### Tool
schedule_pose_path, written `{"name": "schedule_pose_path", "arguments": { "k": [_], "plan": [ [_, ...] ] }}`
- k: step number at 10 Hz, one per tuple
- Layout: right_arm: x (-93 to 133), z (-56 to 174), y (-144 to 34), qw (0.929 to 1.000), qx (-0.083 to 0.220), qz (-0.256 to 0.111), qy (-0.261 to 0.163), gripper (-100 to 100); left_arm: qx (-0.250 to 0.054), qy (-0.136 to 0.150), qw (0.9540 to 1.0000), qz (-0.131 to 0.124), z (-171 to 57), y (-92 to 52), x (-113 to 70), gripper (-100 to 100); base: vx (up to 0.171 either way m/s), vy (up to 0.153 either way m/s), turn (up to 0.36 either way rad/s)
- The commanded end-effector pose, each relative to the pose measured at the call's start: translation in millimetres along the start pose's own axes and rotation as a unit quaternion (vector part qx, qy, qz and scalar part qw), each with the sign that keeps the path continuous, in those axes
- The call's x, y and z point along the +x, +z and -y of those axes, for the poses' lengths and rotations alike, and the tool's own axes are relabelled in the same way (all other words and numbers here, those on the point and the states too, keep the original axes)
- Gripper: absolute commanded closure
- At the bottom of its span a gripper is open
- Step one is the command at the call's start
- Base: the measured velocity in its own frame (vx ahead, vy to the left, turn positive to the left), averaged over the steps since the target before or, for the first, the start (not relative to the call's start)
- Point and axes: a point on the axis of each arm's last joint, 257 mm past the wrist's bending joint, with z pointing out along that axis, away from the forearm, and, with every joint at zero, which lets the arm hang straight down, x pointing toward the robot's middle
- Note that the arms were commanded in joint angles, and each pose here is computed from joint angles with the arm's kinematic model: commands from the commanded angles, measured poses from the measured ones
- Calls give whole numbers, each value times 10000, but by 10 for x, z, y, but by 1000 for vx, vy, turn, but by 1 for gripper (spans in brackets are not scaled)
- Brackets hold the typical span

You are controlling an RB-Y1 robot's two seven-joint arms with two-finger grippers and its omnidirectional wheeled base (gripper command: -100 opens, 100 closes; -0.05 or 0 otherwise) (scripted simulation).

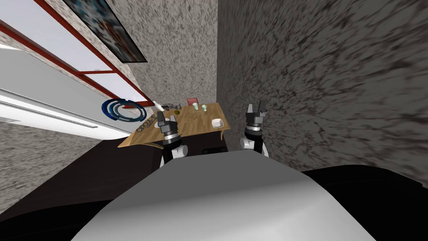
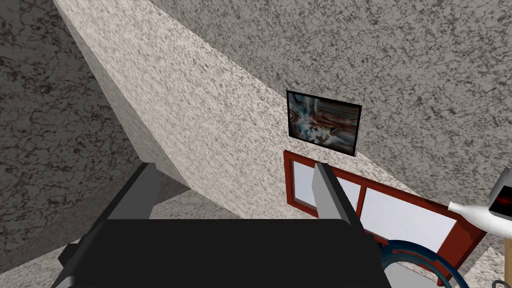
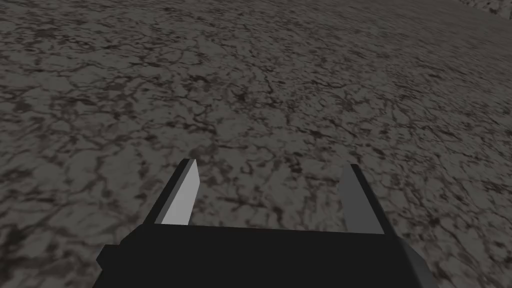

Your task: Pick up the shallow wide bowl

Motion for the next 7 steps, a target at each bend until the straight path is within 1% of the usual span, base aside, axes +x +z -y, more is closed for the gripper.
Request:
{"name": "schedule_pose_path", "arguments": {
  "k": [1, 3, 4, 6, 7],
  "plan": [
    [104, 151, -51, 9991, 202, -309, -186, -100, 0, 0, 10000, 0, 0, 0, 0, 0, -18, 19, 77],
    [218, 369, -145, 9959, 489, -637, -419, -100, 0, -1, 10000, 0, 0, 0, 0, 0, -49, 32, 105],
    [279, 506, -213, 9928, 669, -822, -561, -100, 0, -1, 10000, 0, 0, 0, 1, 0, -63, 59, 97],
    [400, 810, -393, 9827, 1064, -1229, -885, -100, 1, -1, 10000, 0, 0, 1, 1, 0, -80, 59, 125],
    [455, 993, -520, 9750, 1299, -1453, -1067, -100, 1, -1, 10000, 0, 0, 1, 1, 0, -85, 67, 119]
  ]
}}
